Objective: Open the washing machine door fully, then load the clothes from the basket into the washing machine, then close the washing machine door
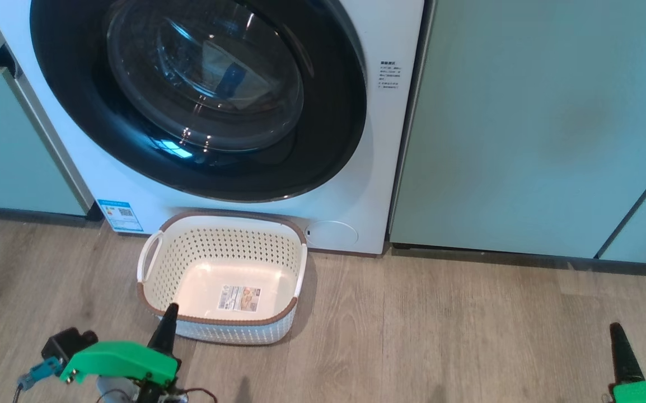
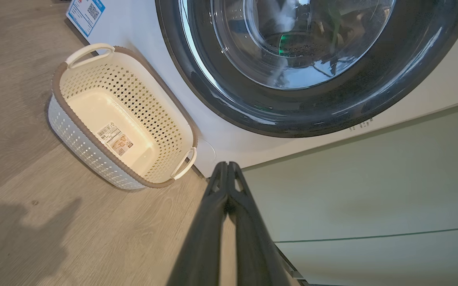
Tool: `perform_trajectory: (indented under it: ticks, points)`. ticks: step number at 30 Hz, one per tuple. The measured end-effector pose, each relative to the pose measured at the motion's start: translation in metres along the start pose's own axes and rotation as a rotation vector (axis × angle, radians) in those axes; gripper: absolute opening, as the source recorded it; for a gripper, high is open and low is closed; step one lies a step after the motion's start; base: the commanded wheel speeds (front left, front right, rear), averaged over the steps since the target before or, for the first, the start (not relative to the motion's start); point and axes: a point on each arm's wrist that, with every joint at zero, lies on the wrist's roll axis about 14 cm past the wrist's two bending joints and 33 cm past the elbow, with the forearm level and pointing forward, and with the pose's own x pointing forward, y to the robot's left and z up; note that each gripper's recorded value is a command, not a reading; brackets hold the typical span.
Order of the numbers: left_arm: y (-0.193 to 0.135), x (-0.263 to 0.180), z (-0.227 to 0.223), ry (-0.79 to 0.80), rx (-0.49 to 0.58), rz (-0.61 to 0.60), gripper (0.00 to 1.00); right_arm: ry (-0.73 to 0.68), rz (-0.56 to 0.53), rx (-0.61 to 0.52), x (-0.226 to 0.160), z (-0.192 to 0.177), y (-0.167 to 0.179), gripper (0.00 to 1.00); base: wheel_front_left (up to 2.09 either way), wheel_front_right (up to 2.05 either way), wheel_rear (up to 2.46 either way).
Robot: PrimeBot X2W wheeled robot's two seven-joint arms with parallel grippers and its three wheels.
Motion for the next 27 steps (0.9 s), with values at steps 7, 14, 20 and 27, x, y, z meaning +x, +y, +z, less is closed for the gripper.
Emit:
perform_trajectory:
  ticks: [7,14,20,27]
  points:
    - [-0.004,0.001,0.000,0.001,-0.087,-0.010,0.00,0.005,0.010,0.088,0.005,0.001,0.005,0.00,0.00,0.00,0.00]
    - [-0.009,0.002,0.003,-0.004,-0.163,-0.024,0.00,0.013,0.011,0.165,0.006,0.000,0.005,0.00,0.00,0.00,0.00]
    - [-0.010,0.002,0.004,-0.004,-0.230,-0.030,0.00,0.006,0.035,0.230,0.013,0.005,0.014,0.00,0.00,0.00,0.00]
    - [-0.015,0.003,0.007,-0.006,-0.309,-0.046,0.00,0.012,0.048,0.307,0.016,0.006,0.019,0.00,0.00,0.00,0.00]
